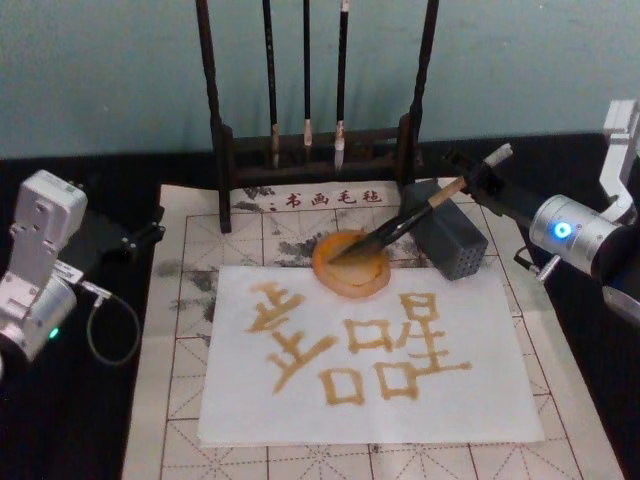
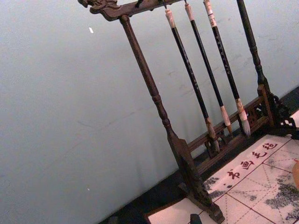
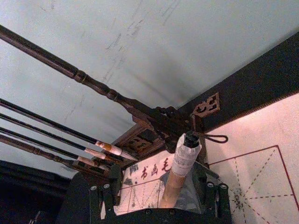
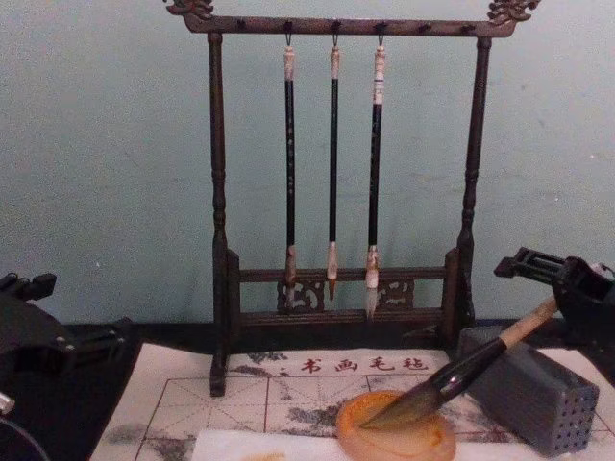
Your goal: Pick up the brush from the inkstone, write on the paper, then place the brush back to its original position.
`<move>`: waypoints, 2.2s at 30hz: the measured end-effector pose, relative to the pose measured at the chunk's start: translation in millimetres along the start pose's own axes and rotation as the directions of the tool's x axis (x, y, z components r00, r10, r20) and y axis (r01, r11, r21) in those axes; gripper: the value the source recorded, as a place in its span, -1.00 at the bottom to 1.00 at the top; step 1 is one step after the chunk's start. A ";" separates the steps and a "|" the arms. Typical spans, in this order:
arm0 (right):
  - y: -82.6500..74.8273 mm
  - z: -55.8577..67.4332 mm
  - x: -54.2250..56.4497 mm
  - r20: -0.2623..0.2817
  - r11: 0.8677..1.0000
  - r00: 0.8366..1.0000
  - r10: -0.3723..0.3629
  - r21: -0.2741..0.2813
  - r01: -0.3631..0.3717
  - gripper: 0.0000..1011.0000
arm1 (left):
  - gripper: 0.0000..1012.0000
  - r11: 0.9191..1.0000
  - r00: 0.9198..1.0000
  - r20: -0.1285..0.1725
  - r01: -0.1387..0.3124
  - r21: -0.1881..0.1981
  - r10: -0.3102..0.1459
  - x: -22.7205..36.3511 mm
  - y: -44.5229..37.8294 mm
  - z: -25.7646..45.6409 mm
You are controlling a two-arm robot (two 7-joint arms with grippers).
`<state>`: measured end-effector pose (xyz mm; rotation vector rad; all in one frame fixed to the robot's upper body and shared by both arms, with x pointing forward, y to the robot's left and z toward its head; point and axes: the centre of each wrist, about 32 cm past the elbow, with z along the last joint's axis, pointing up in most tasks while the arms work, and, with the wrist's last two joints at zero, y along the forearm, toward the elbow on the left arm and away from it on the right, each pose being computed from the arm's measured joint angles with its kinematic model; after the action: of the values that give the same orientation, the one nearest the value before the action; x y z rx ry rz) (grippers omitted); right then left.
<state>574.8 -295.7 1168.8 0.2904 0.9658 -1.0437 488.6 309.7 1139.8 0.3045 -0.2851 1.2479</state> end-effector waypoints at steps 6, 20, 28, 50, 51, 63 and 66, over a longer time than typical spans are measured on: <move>0.1 0.2 0.0 0.000 1.000 1.000 0.001 0.001 -0.001 0.76 | 0.98 1.000 1.000 0.000 0.000 0.000 0.000 0.0 0.0 0.0; 0.2 0.1 0.1 -0.001 1.000 1.000 0.001 0.001 -0.001 -0.09 | 0.98 1.000 1.000 0.000 0.000 0.000 0.000 0.0 0.0 0.0; 0.2 0.1 0.1 -0.001 1.000 1.000 0.001 0.001 -0.001 -0.56 | 0.98 1.000 1.000 0.000 0.000 0.000 0.000 0.0 0.0 0.0; 0.2 0.1 0.1 0.000 1.000 1.000 0.001 0.001 -0.001 -0.64 | 0.98 1.000 1.000 0.000 0.000 0.000 0.000 0.0 0.0 0.0; 0.2 0.1 -0.1 0.002 1.000 1.000 0.002 0.002 -0.002 -0.64 | 0.98 1.000 1.000 0.000 0.000 0.000 0.000 0.0 0.0 0.0; -2.1 4.8 -11.9 0.075 0.996 0.995 0.066 0.059 -0.071 -0.64 | 0.98 1.000 1.000 0.000 0.000 0.000 0.000 0.0 0.0 0.0; -5.9 4.1 -15.7 0.144 0.991 0.985 0.093 0.086 -0.106 -0.64 | 0.98 1.000 1.000 0.000 0.000 0.000 0.000 0.0 0.0 0.0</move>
<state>569.7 -291.9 1184.9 0.3344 0.7701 -1.0053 488.6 309.7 1139.8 0.3045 -0.2850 1.2480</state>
